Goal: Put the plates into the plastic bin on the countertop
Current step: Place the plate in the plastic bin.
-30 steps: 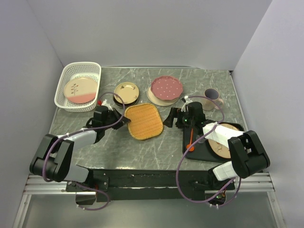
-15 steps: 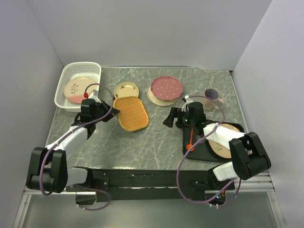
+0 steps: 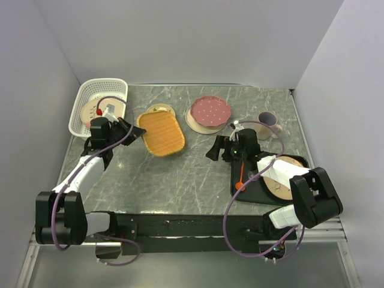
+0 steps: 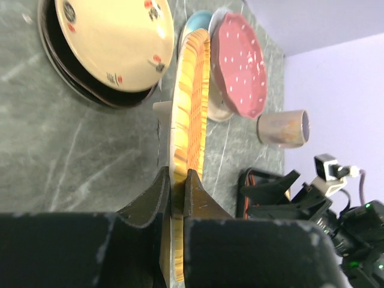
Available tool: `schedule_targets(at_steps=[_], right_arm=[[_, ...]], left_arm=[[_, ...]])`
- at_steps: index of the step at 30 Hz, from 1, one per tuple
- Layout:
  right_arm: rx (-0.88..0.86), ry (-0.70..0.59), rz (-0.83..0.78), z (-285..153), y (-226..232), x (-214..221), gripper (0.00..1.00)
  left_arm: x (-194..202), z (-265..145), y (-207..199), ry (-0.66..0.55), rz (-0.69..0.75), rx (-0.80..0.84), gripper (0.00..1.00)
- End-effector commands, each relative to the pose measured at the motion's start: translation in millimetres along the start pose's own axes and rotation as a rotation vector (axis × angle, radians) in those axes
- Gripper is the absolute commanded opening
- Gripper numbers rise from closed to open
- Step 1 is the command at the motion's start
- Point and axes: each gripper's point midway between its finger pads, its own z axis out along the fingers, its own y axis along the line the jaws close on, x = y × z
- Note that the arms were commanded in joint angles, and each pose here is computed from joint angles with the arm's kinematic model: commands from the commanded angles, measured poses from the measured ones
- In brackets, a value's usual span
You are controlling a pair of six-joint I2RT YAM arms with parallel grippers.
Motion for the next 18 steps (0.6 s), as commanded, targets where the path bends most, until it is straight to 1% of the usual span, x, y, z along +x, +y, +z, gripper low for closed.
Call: schedule_targets(at_steps=[1,6,18], right_arm=[[-0.04,-0.033,-0.025,-4.4,10.3,-5.7,1.0],[-0.037,-0.034,-0.027,-5.3,10.1,-5.2,1.0],[-0.036,-0.035,-0.027,-4.7,10.0,-6.0,1.0]], left_arm=[[-51.3,-17.5,-49.1,-0.107,0.044,0.162,0.01],[-70.5,-21.0,-46.4,-0.122,0.043,0.164,0.01],[-118.9,-34.5,-35.5,-0.201,-0.025,0.189,0.01]])
